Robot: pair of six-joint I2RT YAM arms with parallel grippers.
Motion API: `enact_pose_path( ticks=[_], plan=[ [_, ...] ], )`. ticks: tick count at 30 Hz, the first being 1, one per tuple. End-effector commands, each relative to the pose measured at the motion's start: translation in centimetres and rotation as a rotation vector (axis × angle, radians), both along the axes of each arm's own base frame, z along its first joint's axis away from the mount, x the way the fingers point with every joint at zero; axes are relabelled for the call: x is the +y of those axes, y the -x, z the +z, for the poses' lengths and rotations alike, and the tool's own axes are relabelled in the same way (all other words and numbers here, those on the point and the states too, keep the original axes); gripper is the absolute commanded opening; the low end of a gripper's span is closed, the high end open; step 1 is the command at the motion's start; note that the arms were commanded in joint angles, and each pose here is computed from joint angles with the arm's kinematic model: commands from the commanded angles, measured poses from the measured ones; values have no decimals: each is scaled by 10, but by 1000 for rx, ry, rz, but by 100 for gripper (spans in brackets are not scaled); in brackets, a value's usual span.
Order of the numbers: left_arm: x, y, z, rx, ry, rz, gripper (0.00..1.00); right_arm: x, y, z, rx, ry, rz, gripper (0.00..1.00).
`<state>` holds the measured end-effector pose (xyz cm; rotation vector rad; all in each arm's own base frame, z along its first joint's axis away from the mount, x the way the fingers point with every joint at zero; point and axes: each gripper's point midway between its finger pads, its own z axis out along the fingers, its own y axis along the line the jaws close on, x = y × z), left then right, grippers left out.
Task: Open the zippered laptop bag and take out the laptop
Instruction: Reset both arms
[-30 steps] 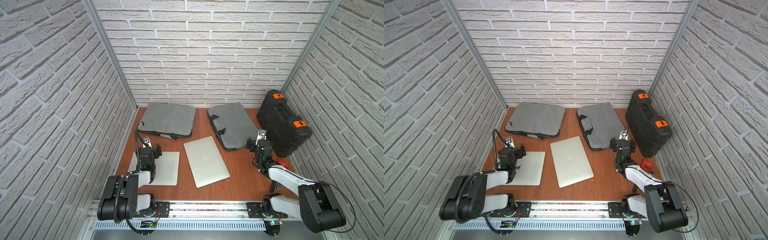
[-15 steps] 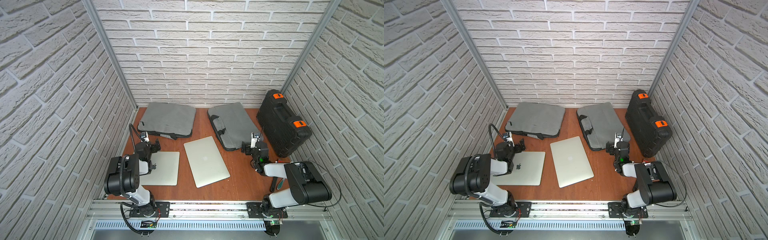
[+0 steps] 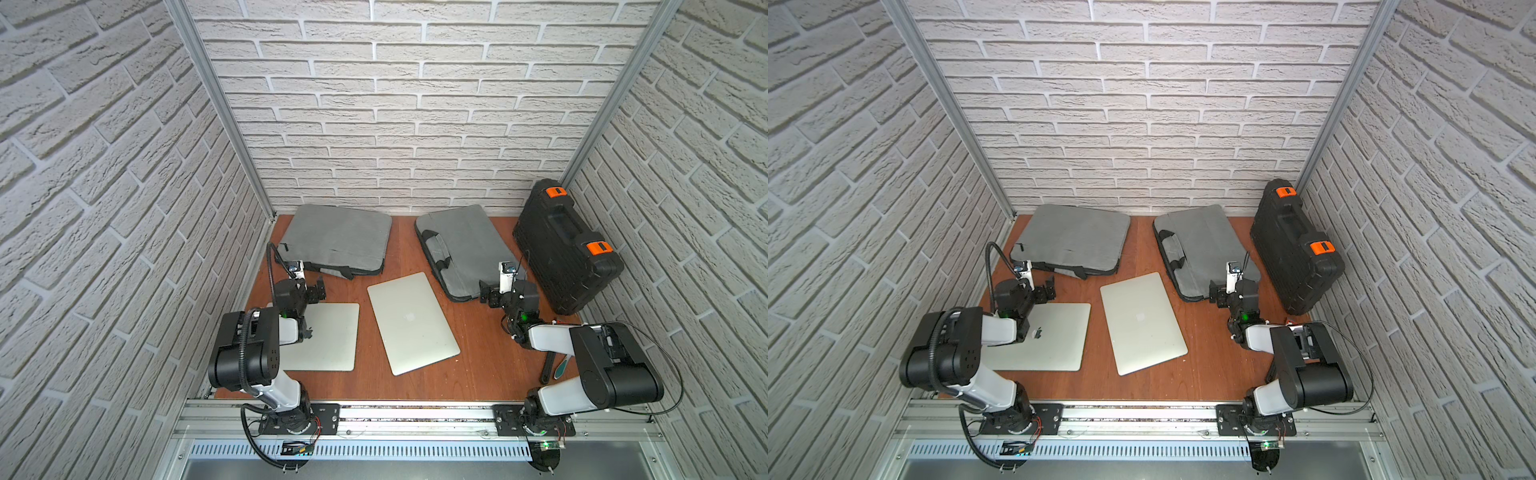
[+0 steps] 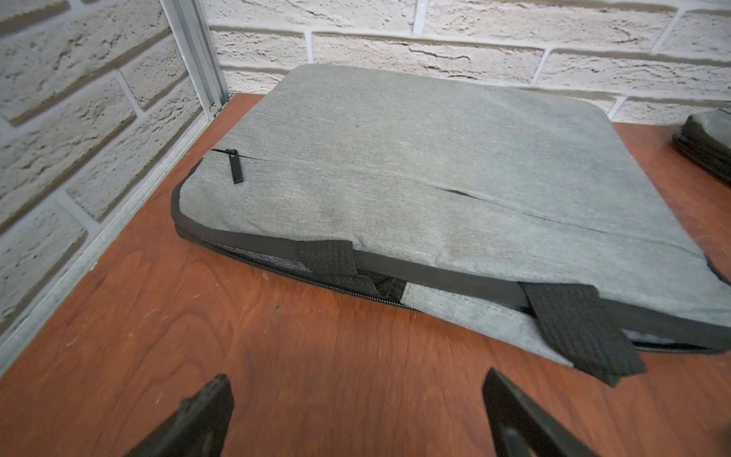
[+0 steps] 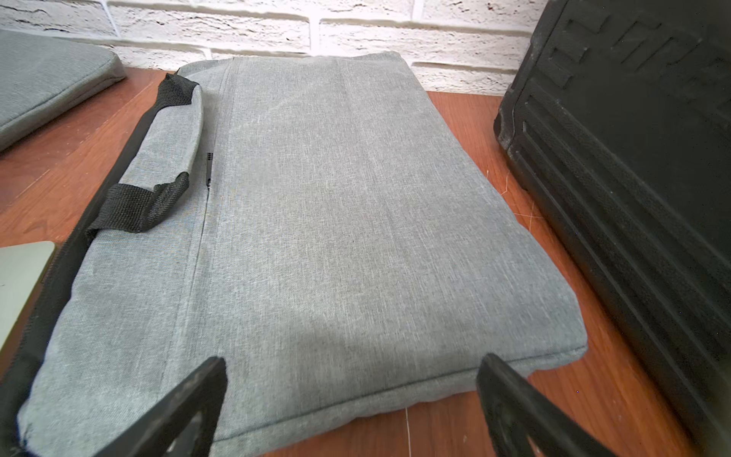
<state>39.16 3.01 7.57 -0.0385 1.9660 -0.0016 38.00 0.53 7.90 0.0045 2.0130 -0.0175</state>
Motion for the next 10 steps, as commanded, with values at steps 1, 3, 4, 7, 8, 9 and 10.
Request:
enact_pose_path(
  ticks=[1, 3, 4, 7, 8, 9, 10],
  plan=[
    [0, -7, 15, -49, -29, -5, 98, 1, -8, 15, -55, 2, 9, 100],
    [0, -7, 14, -47, -30, -3, 98, 0, -8, 15, -55, 3, 9, 100],
    [0, -7, 13, -45, -29, -5, 98, 1, -8, 16, -57, 3, 10, 100],
    [0, -7, 13, -45, -29, -5, 98, 0, -8, 15, -56, 2, 9, 100],
    [0, -7, 14, -46, -29, -5, 98, 1, -8, 15, -57, 2, 9, 100],
    [0, -6, 14, -48, -28, -4, 98, 1, -8, 16, -58, 3, 9, 100],
    [0, -6, 13, -45, -28, -5, 98, 1, -8, 16, -58, 3, 10, 100]
  ],
)
